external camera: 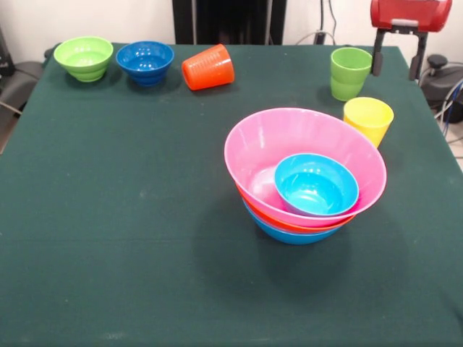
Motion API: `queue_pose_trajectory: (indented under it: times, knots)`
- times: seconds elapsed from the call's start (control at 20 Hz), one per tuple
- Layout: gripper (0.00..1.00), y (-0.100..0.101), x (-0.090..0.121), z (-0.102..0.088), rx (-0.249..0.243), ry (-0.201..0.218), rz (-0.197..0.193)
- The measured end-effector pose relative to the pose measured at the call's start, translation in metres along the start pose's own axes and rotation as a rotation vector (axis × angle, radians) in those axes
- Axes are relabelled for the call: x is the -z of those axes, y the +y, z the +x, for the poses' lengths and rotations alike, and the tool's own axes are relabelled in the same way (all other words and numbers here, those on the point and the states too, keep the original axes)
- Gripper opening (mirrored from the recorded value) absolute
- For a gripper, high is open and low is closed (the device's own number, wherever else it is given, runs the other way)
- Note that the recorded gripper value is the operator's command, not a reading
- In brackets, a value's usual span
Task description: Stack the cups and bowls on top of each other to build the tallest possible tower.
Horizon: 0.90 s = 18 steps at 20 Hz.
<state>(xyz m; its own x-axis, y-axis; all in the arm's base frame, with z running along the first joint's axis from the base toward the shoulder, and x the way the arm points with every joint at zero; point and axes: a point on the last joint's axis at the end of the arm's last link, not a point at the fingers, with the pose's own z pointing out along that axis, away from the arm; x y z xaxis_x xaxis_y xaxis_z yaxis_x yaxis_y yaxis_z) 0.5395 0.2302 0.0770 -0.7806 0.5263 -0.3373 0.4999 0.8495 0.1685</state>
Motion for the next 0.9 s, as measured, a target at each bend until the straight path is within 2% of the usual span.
queue_pose_trajectory:
  times: [0.15, 0.2, 0.3, 0.45, 0.5, 0.6, 0.65, 0.8, 0.9]
  knots:
    - [1.0, -0.003, 0.0, 0.001, 0.025, 0.051, 0.017]
    - [1.0, -0.006, 0.0, 0.002, 0.037, 0.082, 0.029]
    - [1.0, -0.021, 0.002, 0.001, 0.069, 0.206, 0.088]
    - [1.0, -0.034, 0.002, -0.001, 0.097, 0.322, 0.156]
    - [1.0, -0.035, 0.001, -0.002, 0.103, 0.345, 0.171]
    - [1.0, -0.036, -0.004, -0.005, 0.113, 0.378, 0.192]
    - [1.0, -0.032, -0.014, -0.009, 0.123, 0.395, 0.205]
    - [1.0, -0.025, -0.025, -0.014, 0.137, 0.386, 0.207]
    - [1.0, -0.015, -0.037, -0.018, 0.158, 0.362, 0.209]
